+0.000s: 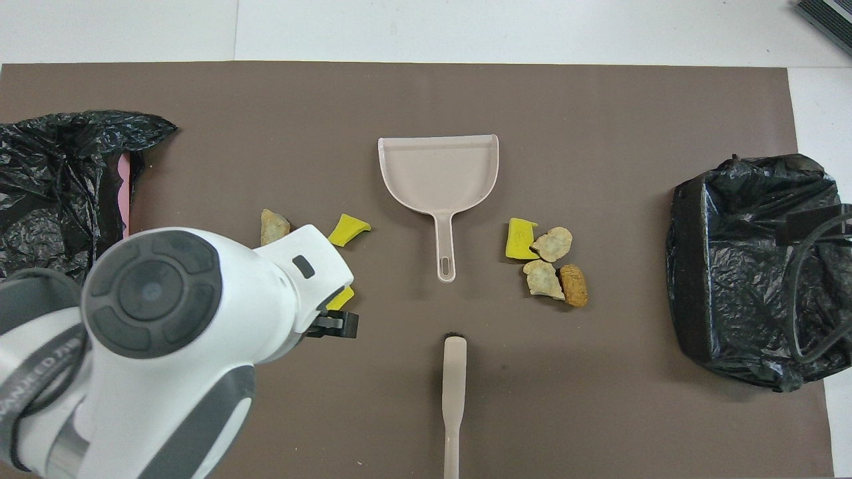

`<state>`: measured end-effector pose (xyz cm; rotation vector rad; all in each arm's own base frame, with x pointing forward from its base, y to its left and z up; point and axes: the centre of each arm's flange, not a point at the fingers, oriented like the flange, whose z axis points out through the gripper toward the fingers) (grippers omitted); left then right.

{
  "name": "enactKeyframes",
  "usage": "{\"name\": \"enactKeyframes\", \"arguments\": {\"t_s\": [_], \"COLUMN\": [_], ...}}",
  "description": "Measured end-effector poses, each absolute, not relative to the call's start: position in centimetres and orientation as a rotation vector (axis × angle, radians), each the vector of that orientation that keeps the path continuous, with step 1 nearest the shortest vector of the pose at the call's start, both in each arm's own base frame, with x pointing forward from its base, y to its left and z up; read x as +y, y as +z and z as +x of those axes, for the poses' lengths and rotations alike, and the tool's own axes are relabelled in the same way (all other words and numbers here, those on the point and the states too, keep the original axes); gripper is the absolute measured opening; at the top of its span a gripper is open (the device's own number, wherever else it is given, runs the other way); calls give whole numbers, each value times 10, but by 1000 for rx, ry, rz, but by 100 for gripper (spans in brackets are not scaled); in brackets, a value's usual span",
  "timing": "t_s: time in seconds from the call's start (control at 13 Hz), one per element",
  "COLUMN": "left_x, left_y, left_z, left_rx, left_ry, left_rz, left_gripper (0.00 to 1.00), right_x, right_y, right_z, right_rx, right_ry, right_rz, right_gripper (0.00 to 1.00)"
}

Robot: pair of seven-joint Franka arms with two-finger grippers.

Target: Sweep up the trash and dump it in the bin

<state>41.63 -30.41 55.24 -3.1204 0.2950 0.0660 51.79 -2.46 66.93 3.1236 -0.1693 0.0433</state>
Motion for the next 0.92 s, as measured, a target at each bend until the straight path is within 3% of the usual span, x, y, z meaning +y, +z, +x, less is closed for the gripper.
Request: {"name": "enactKeyframes", "arguments": {"t_s": [0.62, 0.92], "left_x": [-422, -451], "left_y": [459, 402], "left_z": [303, 259], "left_rx": [312, 334], "left_ry": [38, 42], "left_rz": [-3129, -3120], "left_gripper": [100, 100], "right_x": [-25, -25], "right_y": [669, 669], "right_z": [518, 518], "right_rx": [-169, -169], "right_ry": [43, 43], "right_rz": [3124, 3124], "right_gripper": [100, 100]}}
